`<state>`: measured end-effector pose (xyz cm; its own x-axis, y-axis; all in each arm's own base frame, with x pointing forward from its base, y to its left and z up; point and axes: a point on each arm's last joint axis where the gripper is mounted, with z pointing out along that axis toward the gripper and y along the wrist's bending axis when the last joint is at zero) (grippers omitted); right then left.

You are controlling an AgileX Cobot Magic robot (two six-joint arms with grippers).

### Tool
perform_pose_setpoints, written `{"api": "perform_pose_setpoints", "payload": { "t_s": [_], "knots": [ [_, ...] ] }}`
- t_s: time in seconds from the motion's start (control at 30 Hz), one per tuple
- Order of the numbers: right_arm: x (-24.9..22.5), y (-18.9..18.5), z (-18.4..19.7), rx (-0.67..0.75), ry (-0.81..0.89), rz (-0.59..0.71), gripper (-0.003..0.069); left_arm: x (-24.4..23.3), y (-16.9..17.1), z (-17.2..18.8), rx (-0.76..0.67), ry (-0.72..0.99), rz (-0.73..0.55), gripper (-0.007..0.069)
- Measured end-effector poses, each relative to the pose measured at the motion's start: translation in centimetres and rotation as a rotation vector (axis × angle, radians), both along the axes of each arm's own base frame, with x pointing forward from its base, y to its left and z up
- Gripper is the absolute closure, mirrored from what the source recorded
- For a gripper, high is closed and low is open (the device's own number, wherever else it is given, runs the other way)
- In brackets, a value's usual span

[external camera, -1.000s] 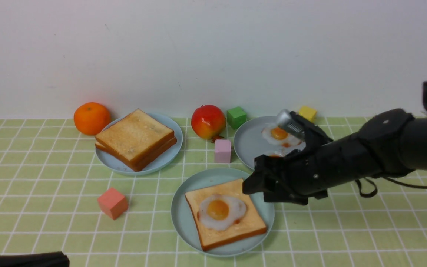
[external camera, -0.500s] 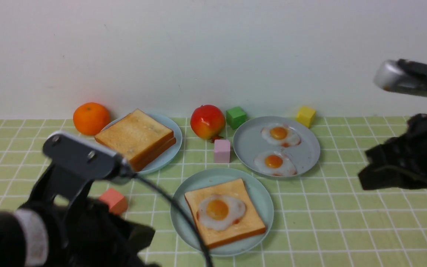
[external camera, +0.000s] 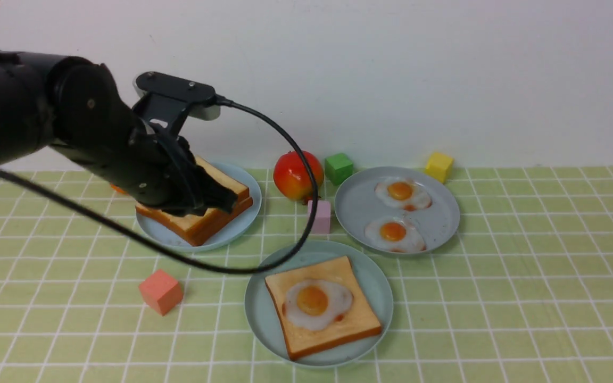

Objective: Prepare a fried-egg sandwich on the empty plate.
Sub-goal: Use the left arm to grab a slice of bread

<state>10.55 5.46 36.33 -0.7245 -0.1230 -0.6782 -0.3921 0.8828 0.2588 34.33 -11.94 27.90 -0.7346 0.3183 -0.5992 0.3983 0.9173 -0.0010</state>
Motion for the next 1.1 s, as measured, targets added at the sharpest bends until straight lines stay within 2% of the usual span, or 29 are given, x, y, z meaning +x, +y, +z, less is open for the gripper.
{"api": "perform_pose_setpoints", "payload": {
  "t_s": [0.07, 0.2, 0.27, 0.3, 0.33, 0.43, 0.47, 0.53, 0.6, 0.77, 0.87, 0.97, 1.03, 1.07, 1.1],
  "knots": [
    [-0.5, -0.1, -0.1, 0.004, -0.015, -0.002, 0.0650, 1.8, 0.3, -0.9, 0.014, 0.011, 0.013, 0.0638],
    [-0.7, -0.2, -0.2, 0.009, -0.028, -0.007, 0.0647, 4.4, 0.2, -2.9, 0.097, 0.009, -0.033, 0.0582],
    [-0.6, -0.2, -0.2, 0.009, -0.032, -0.008, 0.0645, 5.3, 0.1, -3.7, 0.125, -0.012, -0.057, 0.0522],
    [-0.6, -0.2, -0.2, 0.011, -0.035, -0.010, 0.0644, 5.8, 0.0, -4.2, 0.141, -0.035, -0.074, 0.0445],
    [-0.6, -0.2, -0.2, 0.011, -0.035, -0.010, 0.0644, 5.9, 0.0, -4.3, 0.148, -0.039, -0.079, 0.0435],
    [-0.5, -0.2, -0.1, 0.015, -0.046, -0.015, 0.0643, 6.7, 0.0, -5.4, 0.186, -0.071, -0.102, 0.0267],
    [-0.5, -0.2, -0.1, 0.016, -0.047, -0.015, 0.0643, 6.8, 0.0, -5.4, 0.189, -0.071, -0.104, 0.0267],
    [-0.5, -0.2, -0.1, 0.017, -0.050, -0.016, 0.0643, 7.2, 0.0, -6.6, 0.216, -0.069, -0.118, 0.0187],
    [-0.5, -0.2, -0.1, 0.018, -0.049, -0.016, 0.0643, 7.5, -0.1, -7.7, 0.231, -0.050, -0.126, 0.0165],
    [-0.6, 0.0, 0.0, 0.042, -0.044, -0.011, 0.0641, 7.9, -0.1, -9.6, 0.253, -0.026, -0.140, 0.0160],
    [-0.6, 0.0, 0.0, 0.051, -0.041, -0.009, 0.0640, 8.0, -0.1, -9.7, 0.262, -0.029, -0.145, 0.0190],
    [-0.6, 0.1, 0.1, 0.060, -0.039, -0.006, 0.0637, 8.1, -0.1, -9.8, 0.270, -0.030, -0.149, 0.0258],
    [-0.6, 0.1, 0.1, 0.062, -0.039, -0.006, 0.0637, 8.2, -0.1, -9.7, 0.276, -0.034, -0.152, 0.0335],
    [-0.6, 0.1, 0.1, 0.062, -0.039, -0.006, 0.0637, 8.2, 0.0, -9.7, 0.275, -0.033, -0.151, 0.0344],
    [-0.6, 0.1, 0.1, 0.063, -0.039, -0.006, 0.0637, 8.2, 0.0, -9.7, 0.276, -0.034, -0.151, 0.0410]
  ]
}}
